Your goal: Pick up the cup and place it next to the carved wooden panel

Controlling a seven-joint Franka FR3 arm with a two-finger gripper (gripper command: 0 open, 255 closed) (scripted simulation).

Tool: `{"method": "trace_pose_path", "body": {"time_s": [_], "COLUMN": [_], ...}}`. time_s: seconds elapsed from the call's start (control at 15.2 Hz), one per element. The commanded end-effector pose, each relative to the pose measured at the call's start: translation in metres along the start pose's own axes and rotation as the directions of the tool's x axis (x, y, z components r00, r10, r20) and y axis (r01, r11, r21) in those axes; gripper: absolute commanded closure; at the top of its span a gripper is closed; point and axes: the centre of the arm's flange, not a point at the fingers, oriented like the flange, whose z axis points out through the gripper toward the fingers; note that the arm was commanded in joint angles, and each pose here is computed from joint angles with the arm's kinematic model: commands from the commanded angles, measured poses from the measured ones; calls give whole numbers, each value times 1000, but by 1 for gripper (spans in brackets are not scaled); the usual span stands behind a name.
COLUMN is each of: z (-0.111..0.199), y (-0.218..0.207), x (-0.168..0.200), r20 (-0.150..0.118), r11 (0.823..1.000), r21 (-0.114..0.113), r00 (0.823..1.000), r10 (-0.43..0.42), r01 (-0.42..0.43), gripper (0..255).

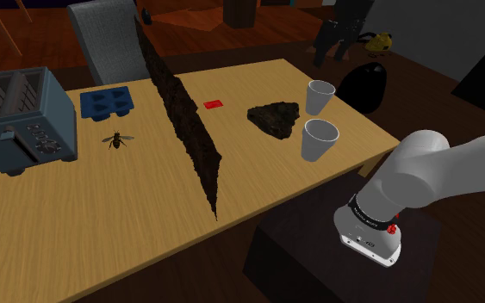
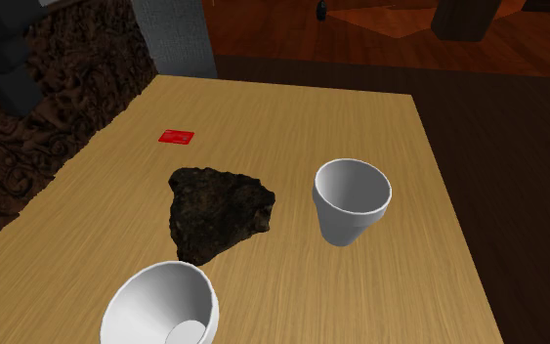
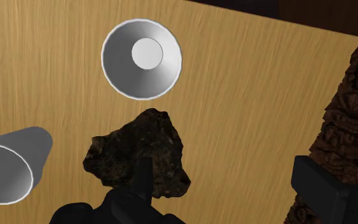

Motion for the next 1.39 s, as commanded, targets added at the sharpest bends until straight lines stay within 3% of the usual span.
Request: {"method": "trace_pose_path", "body": {"time_s": [0.0,1.32], "z": [0,122], "y": [0,224], "x": [0,77], "r20": [0,3], "r11": [1000,999], "r21": [0,17], "r00": [1000,999], "r10": [0,-33], "r01": [0,33], "gripper": [0,0]}}
